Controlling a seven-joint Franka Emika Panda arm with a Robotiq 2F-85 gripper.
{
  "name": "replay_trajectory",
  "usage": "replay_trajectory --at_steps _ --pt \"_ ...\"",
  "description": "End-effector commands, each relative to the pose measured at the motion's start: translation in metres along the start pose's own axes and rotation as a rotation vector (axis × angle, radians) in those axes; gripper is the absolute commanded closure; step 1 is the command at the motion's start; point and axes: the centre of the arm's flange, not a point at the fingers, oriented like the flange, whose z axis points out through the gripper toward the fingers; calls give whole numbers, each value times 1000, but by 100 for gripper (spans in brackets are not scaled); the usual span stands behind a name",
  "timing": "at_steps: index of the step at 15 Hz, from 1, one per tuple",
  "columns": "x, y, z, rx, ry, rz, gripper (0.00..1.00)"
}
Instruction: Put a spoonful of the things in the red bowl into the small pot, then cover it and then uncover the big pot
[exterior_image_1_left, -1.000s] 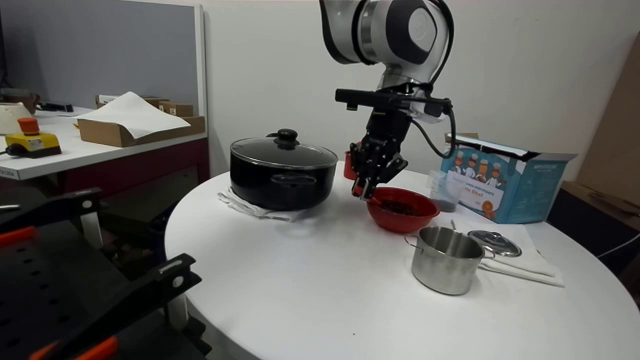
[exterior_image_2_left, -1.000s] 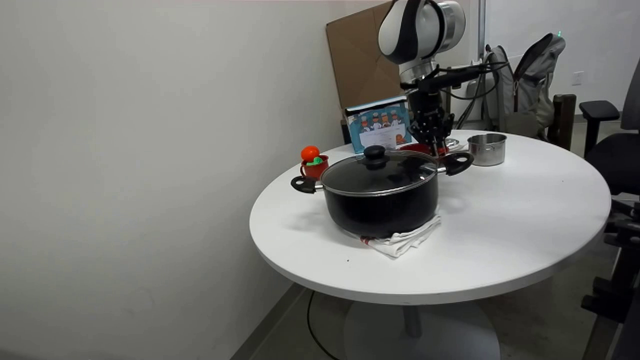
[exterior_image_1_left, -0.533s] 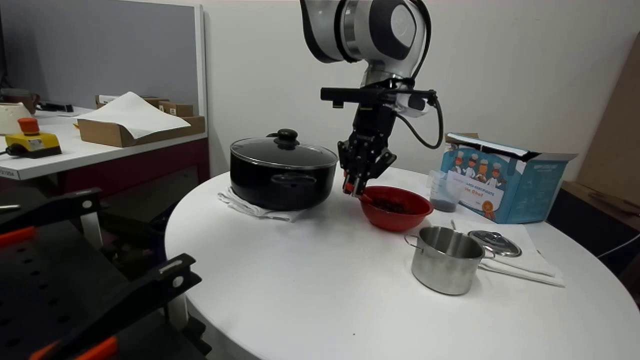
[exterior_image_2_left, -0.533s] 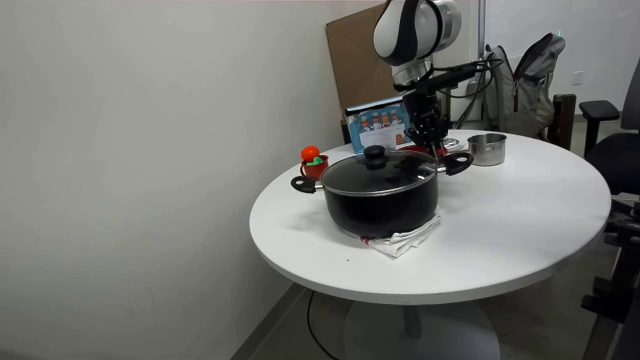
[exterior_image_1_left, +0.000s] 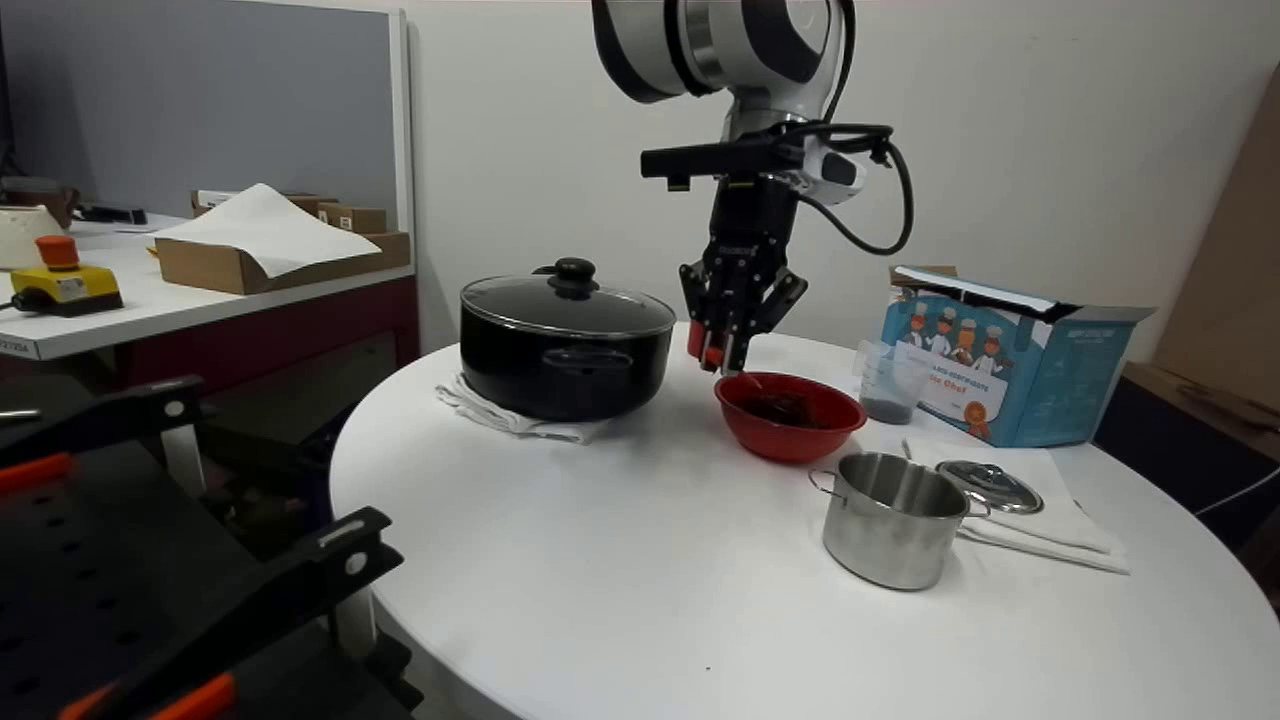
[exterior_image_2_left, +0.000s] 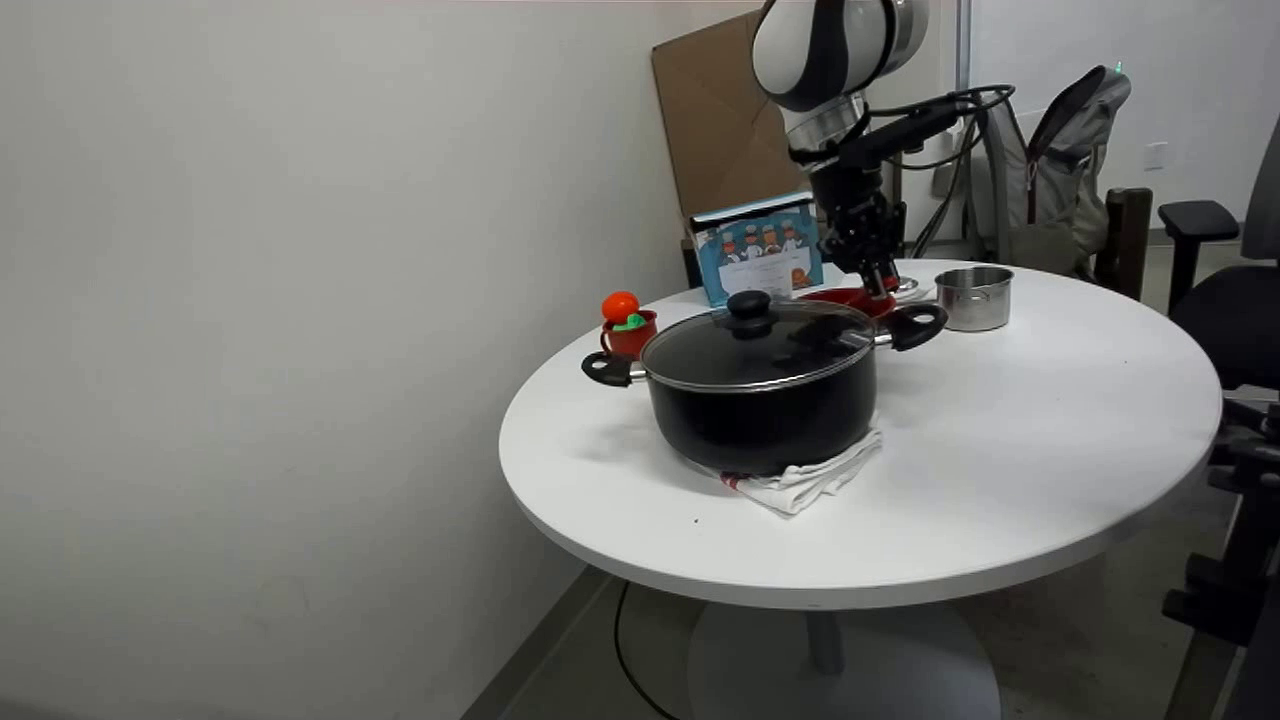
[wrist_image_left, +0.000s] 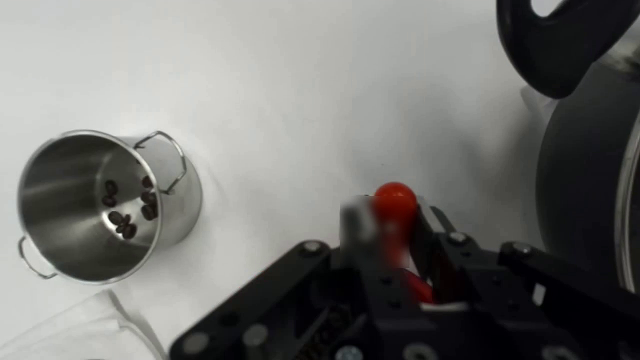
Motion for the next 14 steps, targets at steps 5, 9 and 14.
replay_trajectory --at_steps 5,9,14 --pt "-33 8 -10 -129 23 -14 89" --pt "-49 10 -20 -144 46 -28 89" --pt "-74 26 -41 -114 78 -9 89"
